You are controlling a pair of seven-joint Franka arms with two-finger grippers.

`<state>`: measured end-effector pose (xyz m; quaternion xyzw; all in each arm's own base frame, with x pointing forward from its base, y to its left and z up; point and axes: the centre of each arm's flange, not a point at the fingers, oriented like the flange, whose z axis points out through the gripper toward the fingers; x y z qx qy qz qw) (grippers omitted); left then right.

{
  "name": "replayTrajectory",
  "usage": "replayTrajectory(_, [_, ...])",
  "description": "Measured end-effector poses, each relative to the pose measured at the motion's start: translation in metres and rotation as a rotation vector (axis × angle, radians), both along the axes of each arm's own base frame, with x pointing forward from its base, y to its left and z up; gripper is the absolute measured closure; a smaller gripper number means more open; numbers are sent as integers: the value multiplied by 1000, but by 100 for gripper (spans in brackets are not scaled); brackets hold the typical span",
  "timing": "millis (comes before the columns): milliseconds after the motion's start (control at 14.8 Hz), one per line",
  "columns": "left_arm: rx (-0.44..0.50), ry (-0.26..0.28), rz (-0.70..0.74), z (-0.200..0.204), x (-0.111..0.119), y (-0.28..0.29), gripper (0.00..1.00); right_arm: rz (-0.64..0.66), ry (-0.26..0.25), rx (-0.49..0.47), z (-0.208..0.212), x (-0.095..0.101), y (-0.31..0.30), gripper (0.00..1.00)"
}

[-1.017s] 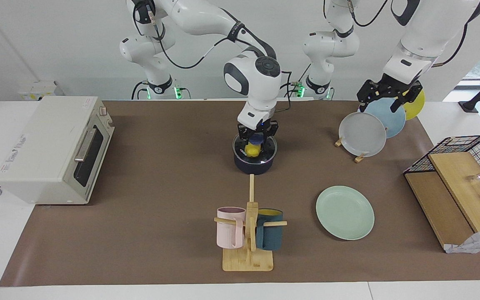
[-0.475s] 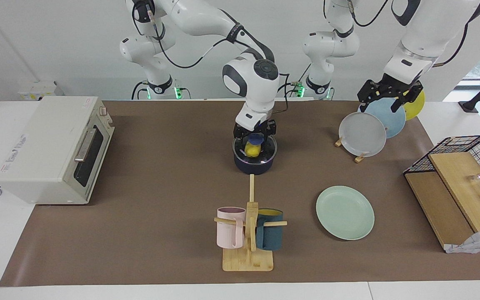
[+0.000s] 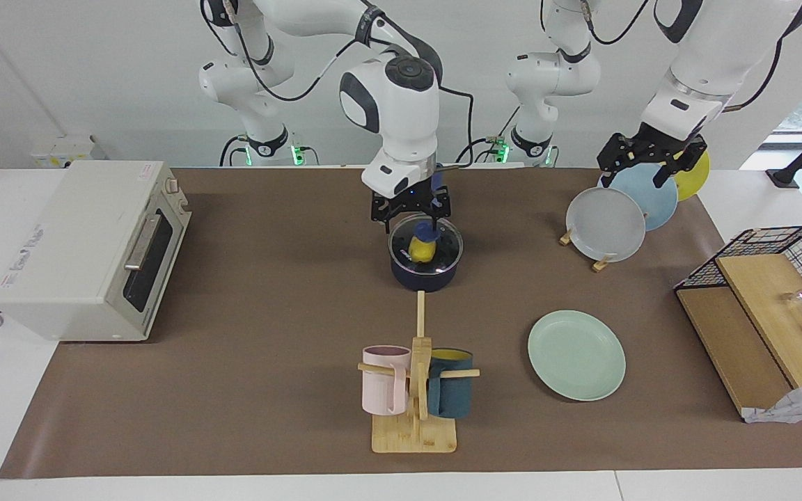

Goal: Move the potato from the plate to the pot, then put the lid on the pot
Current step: 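Lower the glass lid onto the saucepan with the right gripper, then open the right gripper and withdraw it from the lid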

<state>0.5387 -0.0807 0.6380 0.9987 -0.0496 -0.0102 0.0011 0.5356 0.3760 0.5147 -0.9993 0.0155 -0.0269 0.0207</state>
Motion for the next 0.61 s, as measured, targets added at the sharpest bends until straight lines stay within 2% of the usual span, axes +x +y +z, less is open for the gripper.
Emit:
replayTrajectory(203, [0,0,0,0,0,0,0,-14,1,-10,16,31,-58,0])
replayTrajectory(339, [0,0,0,0,0,0,0,-31,37,-37,24,48,-112,0])
replayTrajectory(475, [0,0,0,0,0,0,0,-72,89,-65,41,52,-171,0])
replayTrajectory(610, [0,0,0,0,0,0,0,-61,103,-102,68,44,-221,0])
